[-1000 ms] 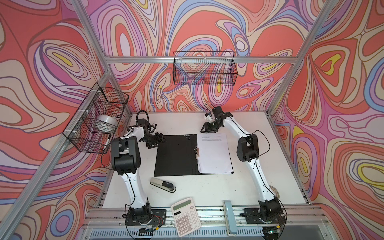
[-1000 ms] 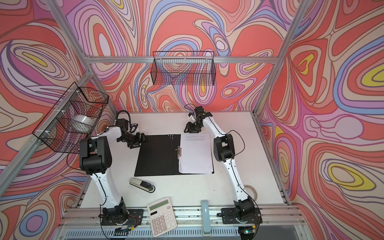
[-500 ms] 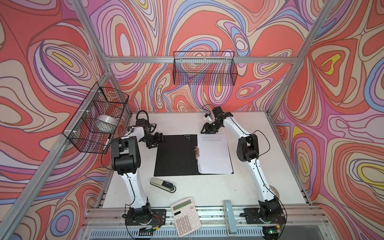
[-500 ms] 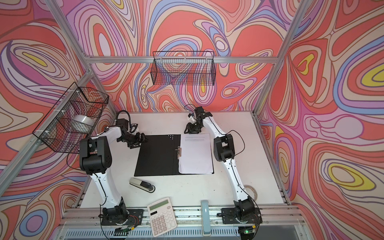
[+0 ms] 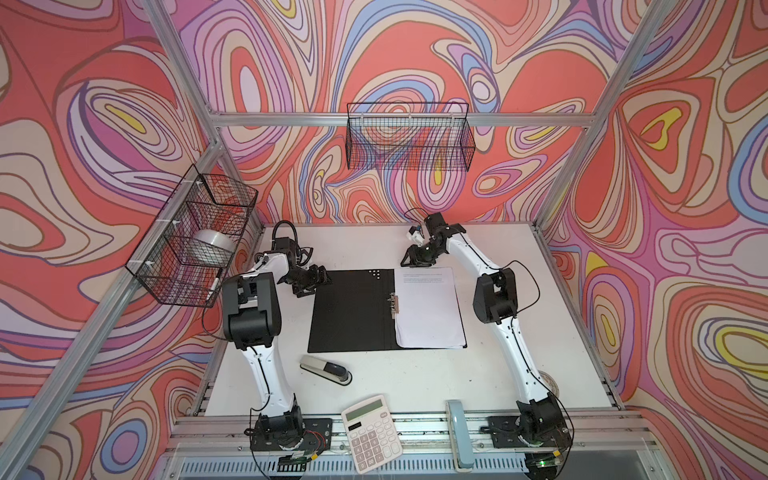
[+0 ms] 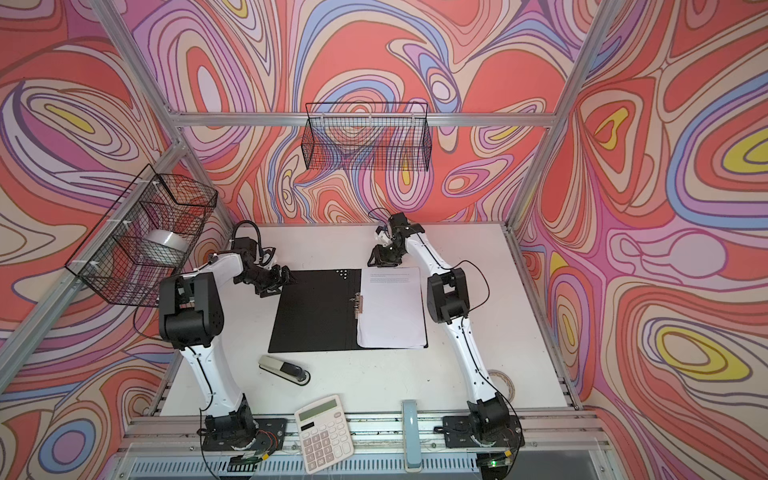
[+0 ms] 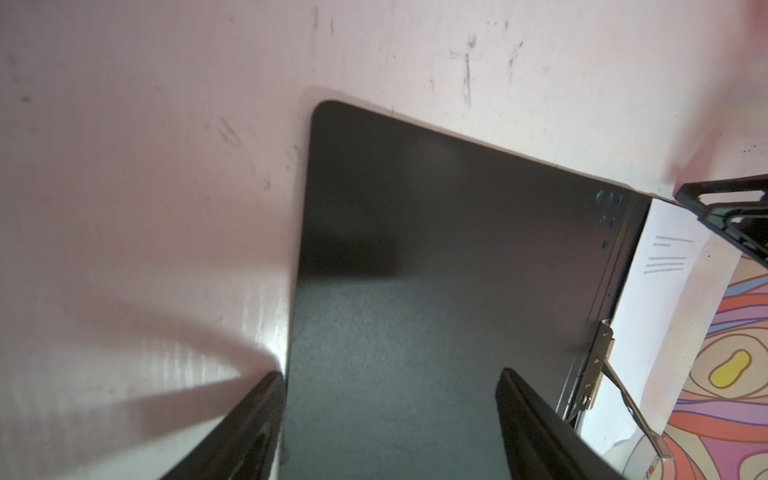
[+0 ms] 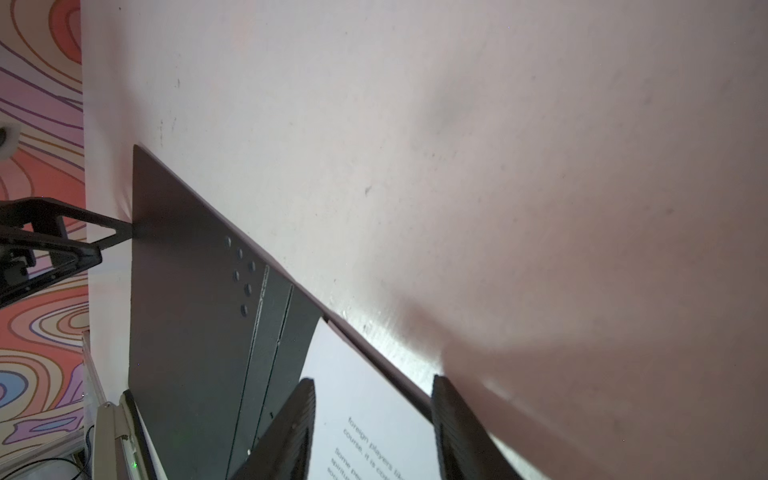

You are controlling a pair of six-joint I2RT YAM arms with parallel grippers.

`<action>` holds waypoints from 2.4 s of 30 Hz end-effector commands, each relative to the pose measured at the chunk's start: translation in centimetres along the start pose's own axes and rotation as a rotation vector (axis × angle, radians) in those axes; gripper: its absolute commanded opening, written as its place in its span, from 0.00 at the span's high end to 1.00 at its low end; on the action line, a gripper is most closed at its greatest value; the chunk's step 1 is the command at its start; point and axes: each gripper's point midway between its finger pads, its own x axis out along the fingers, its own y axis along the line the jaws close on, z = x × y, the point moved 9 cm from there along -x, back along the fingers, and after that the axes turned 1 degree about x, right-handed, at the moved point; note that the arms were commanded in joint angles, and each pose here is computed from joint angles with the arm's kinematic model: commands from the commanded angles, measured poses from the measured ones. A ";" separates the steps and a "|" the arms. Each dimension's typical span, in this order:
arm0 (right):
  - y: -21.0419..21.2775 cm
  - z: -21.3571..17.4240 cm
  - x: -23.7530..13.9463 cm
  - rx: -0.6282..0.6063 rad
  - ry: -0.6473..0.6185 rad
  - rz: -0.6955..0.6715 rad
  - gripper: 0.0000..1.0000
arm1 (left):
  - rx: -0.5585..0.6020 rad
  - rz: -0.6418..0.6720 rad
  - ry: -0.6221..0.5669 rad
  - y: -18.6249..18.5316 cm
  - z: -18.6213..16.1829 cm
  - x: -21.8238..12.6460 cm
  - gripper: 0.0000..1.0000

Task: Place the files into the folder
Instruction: 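Bring the right gripper over the clip while left gripper moves toward it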

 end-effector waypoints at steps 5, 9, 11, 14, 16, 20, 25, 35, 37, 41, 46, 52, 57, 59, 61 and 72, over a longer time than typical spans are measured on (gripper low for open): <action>6.9 4.4 -9.4 -0.070 -0.297 -0.016 0.52 | 0.069 -0.067 -0.116 -4.1 -0.1 -6.7 0.19; 9.6 3.0 -13.4 -0.014 -0.322 -0.018 0.55 | 0.185 -0.163 -0.106 -8.7 -1.5 -8.5 0.19; 10.8 1.6 -15.4 0.008 -0.323 -0.049 0.57 | 0.251 -0.205 -0.075 -11.1 -2.6 -7.8 0.20; 12.1 -1.4 -17.7 0.053 -0.306 -0.091 0.60 | 0.331 -0.272 0.009 -14.5 -4.5 -5.2 0.20; 12.4 -3.9 -18.7 0.110 -0.296 -0.116 0.61 | 0.356 -0.292 0.051 -16.1 -5.5 -3.4 0.20; 12.6 -9.2 -19.6 0.205 -0.248 -0.110 0.62 | 0.373 -0.299 0.143 -18.3 -6.9 -0.2 0.23; 15.8 -13.0 -19.4 0.186 -0.160 -0.148 0.61 | 0.373 -0.168 0.125 -17.1 -7.6 -0.8 0.25; 22.3 -13.6 -8.3 -0.026 0.024 -0.431 0.64 | 0.385 0.091 0.097 -9.6 -8.6 -4.0 0.28; 22.5 -13.1 -6.3 -0.044 0.048 -0.450 0.66 | 0.382 0.069 0.134 -8.7 -8.9 -3.7 0.31; 21.9 -12.7 -3.5 -0.059 0.089 -0.517 0.70 | 0.378 0.049 0.158 -7.5 -9.6 -2.9 0.32; 20.7 -13.0 -2.1 -0.057 0.110 -0.569 0.73 | 0.373 0.017 0.196 -7.0 -10.2 -2.0 0.34; 20.1 -13.1 -1.4 -0.058 0.116 -0.595 0.75 | 0.367 -0.007 0.228 -6.6 -10.5 -1.2 0.35; 19.8 -12.8 -0.4 -0.061 0.118 -0.592 0.78 | 0.366 0.007 0.229 -6.2 -10.5 -0.7 0.35; 19.8 -12.7 0.0 -0.063 0.117 -0.591 0.79 | 0.363 0.000 0.237 -6.1 -10.5 -0.6 0.35; 19.9 -12.5 0.3 -0.066 0.118 -0.584 0.80 | 0.361 -0.002 0.241 -6.0 -10.5 -0.5 0.35; 19.0 -12.5 0.7 -0.078 0.147 -0.630 0.83 | 0.353 -0.018 0.247 -5.8 -10.4 -0.1 0.35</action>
